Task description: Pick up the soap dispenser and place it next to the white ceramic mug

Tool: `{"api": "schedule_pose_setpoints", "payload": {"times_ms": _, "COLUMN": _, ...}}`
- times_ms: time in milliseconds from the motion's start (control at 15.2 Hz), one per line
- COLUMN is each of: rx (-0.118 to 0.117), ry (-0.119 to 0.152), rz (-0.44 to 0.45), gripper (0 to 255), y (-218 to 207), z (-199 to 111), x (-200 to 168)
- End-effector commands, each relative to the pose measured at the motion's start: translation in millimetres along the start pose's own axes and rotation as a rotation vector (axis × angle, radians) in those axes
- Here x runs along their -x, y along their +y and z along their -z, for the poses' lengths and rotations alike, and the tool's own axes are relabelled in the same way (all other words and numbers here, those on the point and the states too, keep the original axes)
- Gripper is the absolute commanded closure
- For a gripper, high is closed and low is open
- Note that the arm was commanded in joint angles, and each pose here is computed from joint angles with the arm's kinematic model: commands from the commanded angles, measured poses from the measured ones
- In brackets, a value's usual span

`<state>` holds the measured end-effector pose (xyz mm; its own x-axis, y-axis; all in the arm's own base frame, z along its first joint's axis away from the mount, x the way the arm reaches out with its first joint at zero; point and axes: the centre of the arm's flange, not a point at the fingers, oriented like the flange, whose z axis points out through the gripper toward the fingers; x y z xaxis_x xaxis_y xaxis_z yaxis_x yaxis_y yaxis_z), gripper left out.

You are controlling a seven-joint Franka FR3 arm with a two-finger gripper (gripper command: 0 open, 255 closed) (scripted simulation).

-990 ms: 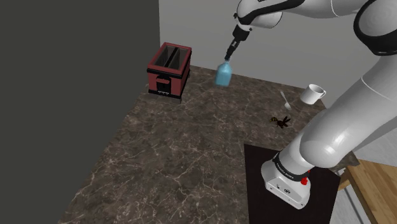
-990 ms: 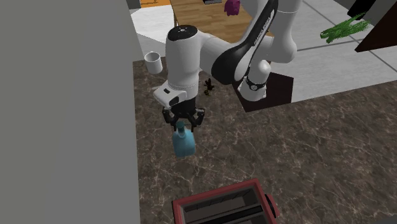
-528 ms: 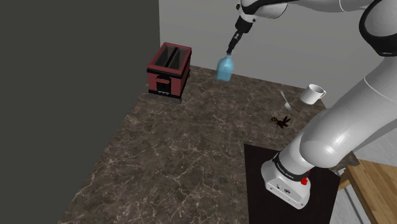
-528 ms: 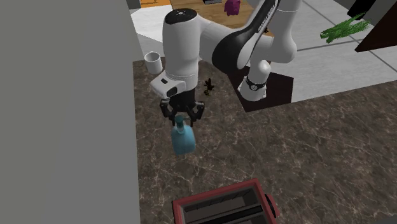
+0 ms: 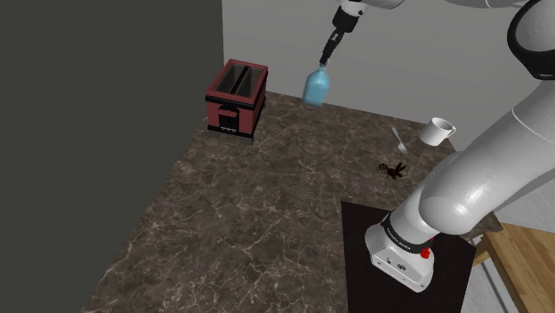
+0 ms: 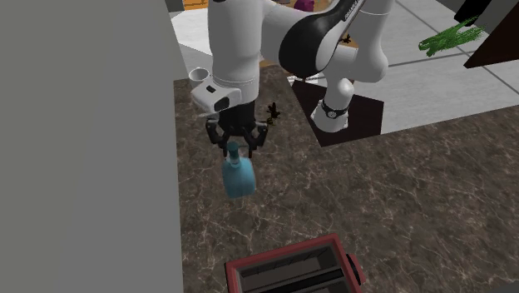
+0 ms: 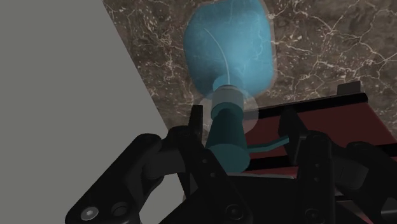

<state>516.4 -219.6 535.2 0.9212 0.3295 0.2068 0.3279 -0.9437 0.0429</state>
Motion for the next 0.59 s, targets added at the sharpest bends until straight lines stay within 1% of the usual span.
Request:
{"api": "schedule_pose_setpoints", "payload": {"times_ms": 0, "rx": 0.0, "ry": 0.0, "rz": 0.0, "gripper": 255, "y": 1, "z": 10, "x": -2}}
{"api": "schedule_pose_setpoints", "payload": {"times_ms": 528, "rx": 0.0, "ry": 0.0, "rz": 0.0, "gripper": 255, "y": 3, "z": 51, "x": -11}}
